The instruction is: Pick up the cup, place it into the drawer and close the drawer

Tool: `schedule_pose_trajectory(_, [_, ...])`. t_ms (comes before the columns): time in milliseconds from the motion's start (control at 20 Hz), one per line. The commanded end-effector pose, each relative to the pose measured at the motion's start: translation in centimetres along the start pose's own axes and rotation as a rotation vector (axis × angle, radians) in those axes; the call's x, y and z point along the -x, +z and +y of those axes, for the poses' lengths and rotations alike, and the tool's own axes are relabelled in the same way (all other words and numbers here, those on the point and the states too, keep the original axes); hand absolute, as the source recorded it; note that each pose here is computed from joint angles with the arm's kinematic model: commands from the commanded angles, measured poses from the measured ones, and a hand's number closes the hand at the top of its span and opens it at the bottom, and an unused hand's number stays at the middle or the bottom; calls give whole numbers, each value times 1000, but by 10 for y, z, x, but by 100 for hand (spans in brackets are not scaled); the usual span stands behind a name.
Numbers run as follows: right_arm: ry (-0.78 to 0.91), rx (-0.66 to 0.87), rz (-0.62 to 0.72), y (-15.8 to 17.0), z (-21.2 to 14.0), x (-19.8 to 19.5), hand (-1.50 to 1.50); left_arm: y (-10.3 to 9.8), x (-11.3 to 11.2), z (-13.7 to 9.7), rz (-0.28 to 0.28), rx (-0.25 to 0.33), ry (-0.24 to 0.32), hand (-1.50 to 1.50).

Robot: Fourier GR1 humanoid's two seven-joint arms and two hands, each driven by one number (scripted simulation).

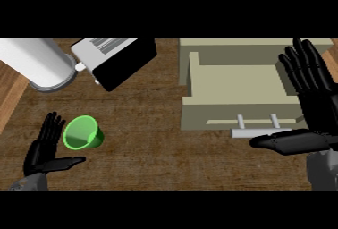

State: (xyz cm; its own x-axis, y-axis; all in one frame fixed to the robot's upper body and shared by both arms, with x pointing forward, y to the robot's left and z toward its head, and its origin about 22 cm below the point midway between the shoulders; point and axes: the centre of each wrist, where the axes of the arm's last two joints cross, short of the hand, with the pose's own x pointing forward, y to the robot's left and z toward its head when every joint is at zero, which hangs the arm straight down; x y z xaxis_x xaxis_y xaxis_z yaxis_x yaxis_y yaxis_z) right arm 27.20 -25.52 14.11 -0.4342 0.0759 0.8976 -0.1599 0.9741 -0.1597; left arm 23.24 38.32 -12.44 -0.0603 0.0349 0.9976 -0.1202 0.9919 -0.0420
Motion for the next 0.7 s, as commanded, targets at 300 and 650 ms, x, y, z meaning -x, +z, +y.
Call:
schedule_pose_trajectory(300, [-10,-5,13,-1,2,-12,-150,15,26,-11,-45,-5,0,-150])
schedule_pose_trajectory(650, [-14,-12,1,-5,-5,-1,-150,-2,20,-18,-73,13,10,-150])
